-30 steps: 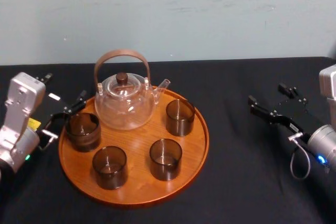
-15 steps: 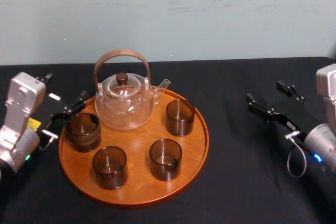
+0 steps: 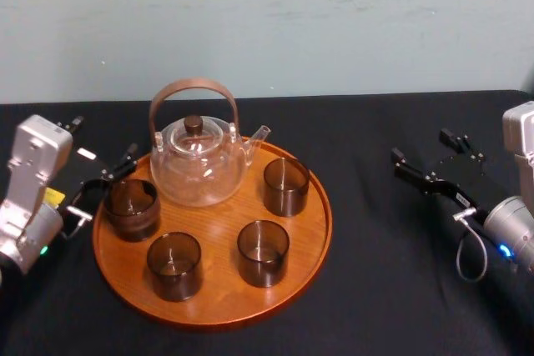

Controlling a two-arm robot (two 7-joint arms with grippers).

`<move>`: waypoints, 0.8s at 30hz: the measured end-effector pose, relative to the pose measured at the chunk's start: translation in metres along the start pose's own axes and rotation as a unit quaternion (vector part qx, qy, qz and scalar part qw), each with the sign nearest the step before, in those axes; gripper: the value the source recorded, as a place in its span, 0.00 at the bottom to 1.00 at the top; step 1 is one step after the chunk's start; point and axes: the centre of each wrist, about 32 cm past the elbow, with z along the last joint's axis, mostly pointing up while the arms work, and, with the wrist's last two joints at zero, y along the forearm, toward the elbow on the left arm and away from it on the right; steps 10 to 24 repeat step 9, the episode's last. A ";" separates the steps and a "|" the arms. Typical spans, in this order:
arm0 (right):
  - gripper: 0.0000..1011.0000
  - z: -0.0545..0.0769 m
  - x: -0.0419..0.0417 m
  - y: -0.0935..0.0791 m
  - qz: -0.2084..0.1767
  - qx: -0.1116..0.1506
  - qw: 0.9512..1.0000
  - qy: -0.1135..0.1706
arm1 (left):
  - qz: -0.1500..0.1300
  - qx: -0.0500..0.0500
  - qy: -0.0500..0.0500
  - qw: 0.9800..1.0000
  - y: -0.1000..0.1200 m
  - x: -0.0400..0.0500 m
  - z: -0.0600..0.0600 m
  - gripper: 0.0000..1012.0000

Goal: Pick up the glass from the table and place it on the tray.

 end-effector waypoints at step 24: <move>0.99 0.000 -0.0001 0.000 0.001 0.000 1.000 0.000 | 0.000 0.000 0.000 1.000 0.000 0.0000 0.000 0.99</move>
